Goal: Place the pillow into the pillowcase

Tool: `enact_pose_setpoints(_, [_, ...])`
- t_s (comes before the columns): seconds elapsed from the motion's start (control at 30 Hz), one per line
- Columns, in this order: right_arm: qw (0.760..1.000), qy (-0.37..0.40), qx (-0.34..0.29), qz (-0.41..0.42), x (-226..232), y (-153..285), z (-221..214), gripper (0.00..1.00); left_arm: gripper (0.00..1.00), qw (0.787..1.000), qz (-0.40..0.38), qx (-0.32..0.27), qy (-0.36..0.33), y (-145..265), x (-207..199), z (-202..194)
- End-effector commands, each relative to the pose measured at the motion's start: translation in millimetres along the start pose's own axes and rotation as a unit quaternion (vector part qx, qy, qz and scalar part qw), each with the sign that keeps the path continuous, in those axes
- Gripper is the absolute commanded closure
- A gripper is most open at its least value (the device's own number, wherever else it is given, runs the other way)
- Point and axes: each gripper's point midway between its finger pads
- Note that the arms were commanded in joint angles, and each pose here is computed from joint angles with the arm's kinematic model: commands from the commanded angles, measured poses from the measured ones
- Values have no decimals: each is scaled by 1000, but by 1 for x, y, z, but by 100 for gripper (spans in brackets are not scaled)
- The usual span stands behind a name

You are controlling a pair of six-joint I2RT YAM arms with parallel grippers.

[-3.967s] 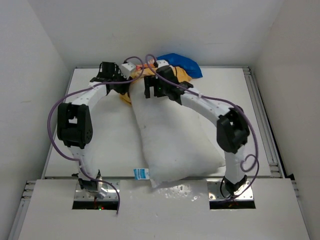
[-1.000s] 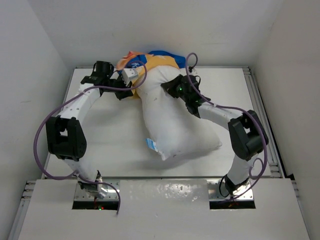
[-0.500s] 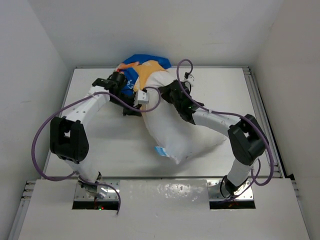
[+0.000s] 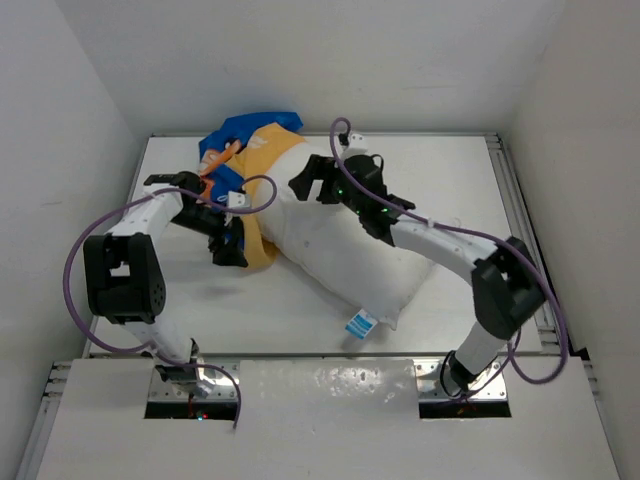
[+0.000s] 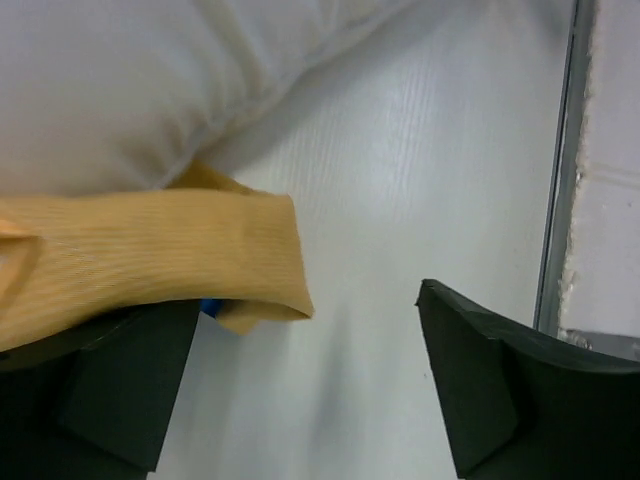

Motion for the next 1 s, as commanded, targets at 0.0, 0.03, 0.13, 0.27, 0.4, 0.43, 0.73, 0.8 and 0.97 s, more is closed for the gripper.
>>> enact_pose_setpoints(0.0, [987, 153, -43, 28, 24, 49, 65, 1, 8, 998, 26, 29, -48, 16, -6, 5])
enact_pose_setpoints(0.03, [985, 168, -38, 4, 14, 56, 72, 1, 0, 997, 36, 36, -64, 21, -3, 10])
enact_pose_setpoints(0.13, [981, 179, -21, -66, -27, 63, 108, 2, 0, 991, 84, 43, -91, 49, 22, 43])
enact_pose_setpoints(0.27, [981, 160, 34, -105, -82, 49, 130, 99, 57, 984, 171, -4, -47, 77, 80, 107])
enact_pose_setpoints(0.4, [980, 142, 70, -118, -122, 19, 135, 16, 72, 953, 301, 26, 21, 66, 149, 144])
enact_pose_setpoints(0.43, [982, 128, 102, -100, -132, 4, 118, 2, 54, 946, 319, 40, 28, 58, 170, 141])
enact_pose_setpoints(0.73, [982, 124, 142, 24, -150, -49, 81, 1, 26, 872, 475, 116, -4, 25, 276, 145])
enact_pose_setpoints(0.8, [976, 117, 177, 52, -151, -47, 54, 1, 34, 858, 496, 134, -2, 31, 285, 133])
enact_pose_setpoints(0.97, [962, 117, 216, 122, -134, -18, -4, 1, 55, 858, 492, 147, 11, 25, 291, 110])
Point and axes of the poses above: each gripper's point midway between its finger pads, its own y axis back along the fingers, its own x axis along the line the jaws close on, z = x × y, and after that the axes turned 9 degrees about -y, right-handed
